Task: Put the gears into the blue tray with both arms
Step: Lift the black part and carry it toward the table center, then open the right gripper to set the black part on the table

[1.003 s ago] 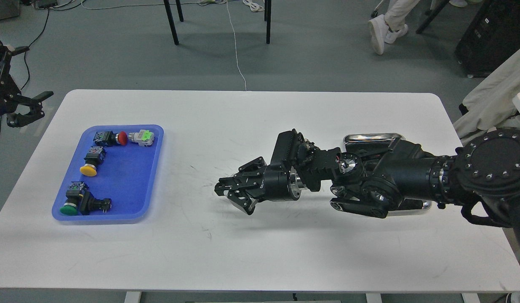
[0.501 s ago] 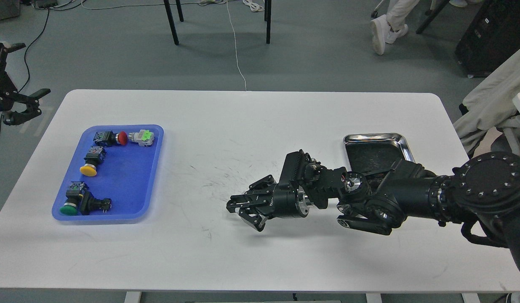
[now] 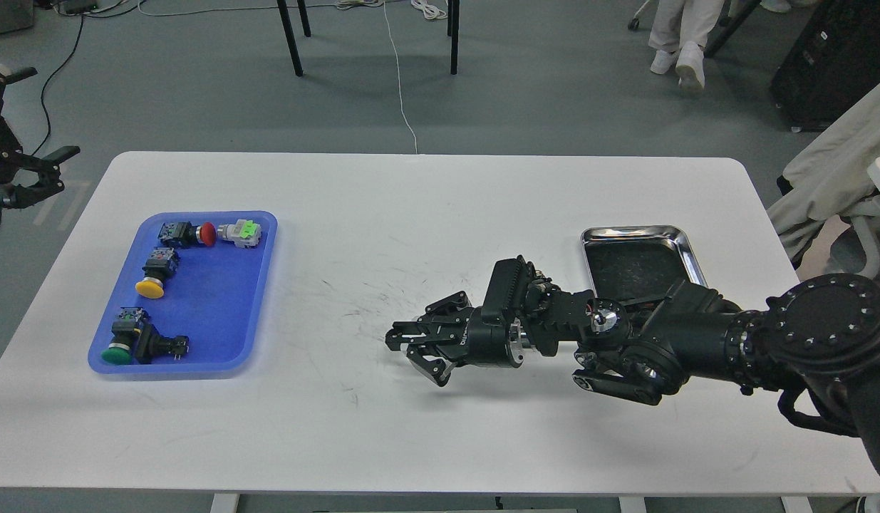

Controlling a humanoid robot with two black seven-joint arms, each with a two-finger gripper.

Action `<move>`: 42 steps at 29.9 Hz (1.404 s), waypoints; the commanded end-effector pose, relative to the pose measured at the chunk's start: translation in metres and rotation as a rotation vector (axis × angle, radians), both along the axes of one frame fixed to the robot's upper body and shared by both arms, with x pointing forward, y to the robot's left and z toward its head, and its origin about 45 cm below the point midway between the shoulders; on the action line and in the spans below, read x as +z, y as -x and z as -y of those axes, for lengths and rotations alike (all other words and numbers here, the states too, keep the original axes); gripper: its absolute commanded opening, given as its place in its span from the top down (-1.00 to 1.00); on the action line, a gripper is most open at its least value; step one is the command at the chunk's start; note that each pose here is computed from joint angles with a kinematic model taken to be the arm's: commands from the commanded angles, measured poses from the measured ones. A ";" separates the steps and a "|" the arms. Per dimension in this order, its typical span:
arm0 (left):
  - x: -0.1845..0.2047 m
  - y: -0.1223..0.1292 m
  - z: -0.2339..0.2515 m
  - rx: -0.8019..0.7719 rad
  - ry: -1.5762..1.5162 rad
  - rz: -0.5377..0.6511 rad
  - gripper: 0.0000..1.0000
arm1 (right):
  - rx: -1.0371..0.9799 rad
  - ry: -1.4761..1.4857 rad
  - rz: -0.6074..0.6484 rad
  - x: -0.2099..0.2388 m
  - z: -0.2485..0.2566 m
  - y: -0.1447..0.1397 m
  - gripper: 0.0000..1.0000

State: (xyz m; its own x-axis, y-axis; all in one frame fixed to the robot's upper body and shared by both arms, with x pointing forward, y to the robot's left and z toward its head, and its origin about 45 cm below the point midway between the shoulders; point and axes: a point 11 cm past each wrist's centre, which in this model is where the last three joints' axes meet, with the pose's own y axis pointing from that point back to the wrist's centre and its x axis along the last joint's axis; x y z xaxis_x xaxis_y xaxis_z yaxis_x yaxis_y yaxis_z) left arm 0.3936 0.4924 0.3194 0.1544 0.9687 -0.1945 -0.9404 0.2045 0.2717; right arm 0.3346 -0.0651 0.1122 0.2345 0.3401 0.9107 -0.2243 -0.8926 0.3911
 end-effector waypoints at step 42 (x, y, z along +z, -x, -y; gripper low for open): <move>0.024 0.016 -0.025 0.007 0.015 0.016 -0.98 | -0.184 -0.248 0.068 0.060 -0.018 -0.051 -0.52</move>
State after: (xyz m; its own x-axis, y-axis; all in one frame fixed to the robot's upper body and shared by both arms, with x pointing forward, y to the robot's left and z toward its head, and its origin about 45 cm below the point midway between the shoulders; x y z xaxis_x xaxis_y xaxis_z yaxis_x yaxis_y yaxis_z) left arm 0.3807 0.5116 0.3447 0.1546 0.9646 -0.2138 -0.9488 0.2053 0.2401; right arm 0.3700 -0.0503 0.1520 0.2159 0.1246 0.9684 -0.3692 -0.9078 0.1991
